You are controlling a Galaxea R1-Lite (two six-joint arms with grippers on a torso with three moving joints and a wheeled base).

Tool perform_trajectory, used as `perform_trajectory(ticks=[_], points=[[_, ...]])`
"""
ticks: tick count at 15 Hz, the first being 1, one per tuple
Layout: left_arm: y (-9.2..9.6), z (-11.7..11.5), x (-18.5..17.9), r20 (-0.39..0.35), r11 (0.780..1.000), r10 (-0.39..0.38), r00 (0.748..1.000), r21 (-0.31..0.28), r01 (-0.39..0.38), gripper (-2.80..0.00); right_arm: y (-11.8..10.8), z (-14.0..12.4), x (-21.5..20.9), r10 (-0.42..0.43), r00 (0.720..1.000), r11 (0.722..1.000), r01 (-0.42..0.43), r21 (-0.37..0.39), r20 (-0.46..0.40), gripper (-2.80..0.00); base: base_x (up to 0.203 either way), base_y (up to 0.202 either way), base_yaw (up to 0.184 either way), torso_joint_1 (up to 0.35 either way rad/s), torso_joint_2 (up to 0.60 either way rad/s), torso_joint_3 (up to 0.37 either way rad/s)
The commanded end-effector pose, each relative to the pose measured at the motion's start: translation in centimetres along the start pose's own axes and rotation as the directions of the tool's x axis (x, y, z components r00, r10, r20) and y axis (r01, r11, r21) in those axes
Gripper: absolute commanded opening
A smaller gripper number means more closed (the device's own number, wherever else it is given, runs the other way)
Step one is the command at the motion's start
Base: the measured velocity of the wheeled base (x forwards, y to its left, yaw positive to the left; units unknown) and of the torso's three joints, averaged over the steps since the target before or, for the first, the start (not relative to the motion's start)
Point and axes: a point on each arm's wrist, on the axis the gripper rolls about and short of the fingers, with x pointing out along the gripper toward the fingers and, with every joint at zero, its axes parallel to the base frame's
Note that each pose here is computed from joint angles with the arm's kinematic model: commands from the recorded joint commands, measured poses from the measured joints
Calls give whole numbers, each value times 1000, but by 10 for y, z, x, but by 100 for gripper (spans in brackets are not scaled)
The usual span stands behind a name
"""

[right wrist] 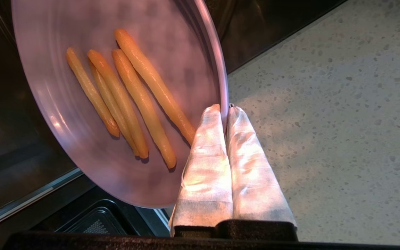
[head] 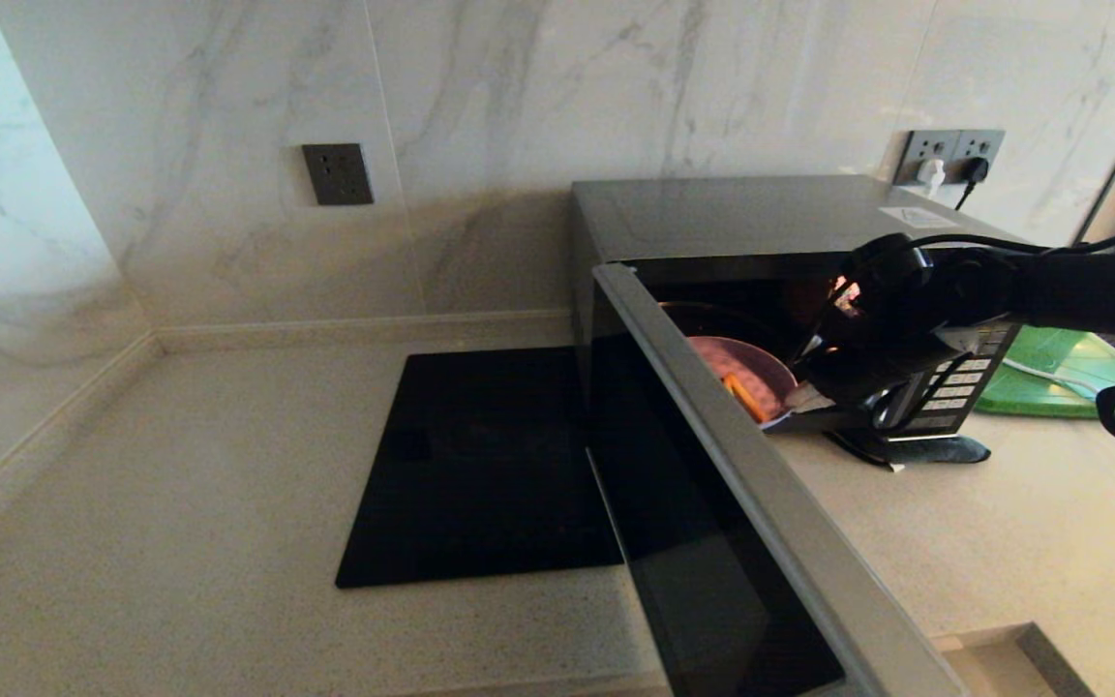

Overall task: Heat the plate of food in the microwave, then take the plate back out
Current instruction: Put the plate in the microwave oven, then close the microwave oven

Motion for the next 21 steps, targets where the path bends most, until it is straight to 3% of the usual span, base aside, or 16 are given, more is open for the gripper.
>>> perform_trajectory(ticks=[1, 3, 4, 12, 16, 21], points=[[0, 0, 0, 1, 1000, 0, 1000, -1, 0, -280, -1, 0, 2, 0, 1000, 1000, 0, 4, -1, -280, 0, 0, 0, 0, 0, 0], [0, 0, 0, 1, 1000, 1, 1000, -1, -1, -280, -1, 1, 2, -2, 1000, 1000, 2, 5, 4, -280, 0, 0, 0, 0, 0, 0], [0, 0, 0, 1, 1000, 1, 1000, -1, -1, -280, -1, 1, 2, -11, 1000, 1000, 11, 5, 14, 0, 0, 0, 0, 0, 0, 0], [0, 0, 0, 1, 1000, 1, 1000, -1, -1, -280, 4, 3, -14, 14, 999, 1000, -14, 1, 53, 0, 0, 0, 0, 0, 0, 0], [0, 0, 0, 1, 1000, 0, 1000, -1, 0, -280, 8, -5, -70, 26, 996, 1000, -26, 3, 86, 0, 0, 0, 0, 0, 0, 0], [0, 0, 0, 1, 1000, 1, 1000, -1, -1, -280, -4, -38, -157, -30, 979, 999, 39, -38, 200, 0, 0, 0, 0, 0, 0, 0]])
